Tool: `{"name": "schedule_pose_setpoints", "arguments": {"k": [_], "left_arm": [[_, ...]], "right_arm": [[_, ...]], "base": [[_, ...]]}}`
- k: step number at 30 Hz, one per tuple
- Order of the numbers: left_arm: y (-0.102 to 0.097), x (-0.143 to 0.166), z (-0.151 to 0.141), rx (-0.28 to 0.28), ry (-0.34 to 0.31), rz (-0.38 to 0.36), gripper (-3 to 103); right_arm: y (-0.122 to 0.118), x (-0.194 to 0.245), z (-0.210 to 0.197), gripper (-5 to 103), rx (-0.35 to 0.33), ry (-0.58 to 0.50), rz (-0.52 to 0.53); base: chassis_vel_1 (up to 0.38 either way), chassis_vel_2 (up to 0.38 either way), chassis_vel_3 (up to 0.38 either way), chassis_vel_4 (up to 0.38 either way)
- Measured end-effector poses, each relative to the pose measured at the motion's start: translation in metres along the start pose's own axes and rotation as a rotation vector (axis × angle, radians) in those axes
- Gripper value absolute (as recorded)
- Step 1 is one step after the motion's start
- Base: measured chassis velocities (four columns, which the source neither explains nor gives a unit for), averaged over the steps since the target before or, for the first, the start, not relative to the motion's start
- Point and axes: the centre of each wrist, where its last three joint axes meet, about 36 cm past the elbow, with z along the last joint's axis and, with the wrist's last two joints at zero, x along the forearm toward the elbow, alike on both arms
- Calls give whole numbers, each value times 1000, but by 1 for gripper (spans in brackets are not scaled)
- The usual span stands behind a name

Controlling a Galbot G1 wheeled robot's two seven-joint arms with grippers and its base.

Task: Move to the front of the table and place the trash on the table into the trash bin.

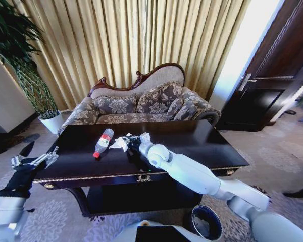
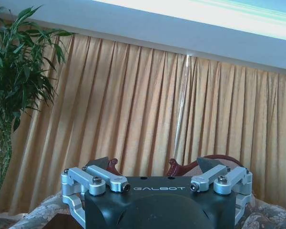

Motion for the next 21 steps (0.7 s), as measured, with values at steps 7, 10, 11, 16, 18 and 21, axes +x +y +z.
{"name": "schedule_pose_setpoints", "arguments": {"k": [7,10,11,16,18,21], "left_arm": [[1,-1,4,4,7,-4,100],[0,-1,5,2,9,-3,100],[0,-2,6,2,9,-2,100],[0,-2,6,0,10,-1,100],[0,-2,6,1,11,-3,100],[0,-1,6,0,13,-3,100]], "right_arm": [[-6,20,15,66,17,30,16],[-5,21,17,71,14,31,14],[-4,22,18,82,12,32,12],[0,20,17,93,12,29,7],[1,18,16,99,12,27,4],[3,17,14,100,13,22,0]], "base": [[0,0,0,0],[0,0,0,0],[0,0,0,0],[0,0,0,0],[0,0,0,0],[0,0,0,0]]}}
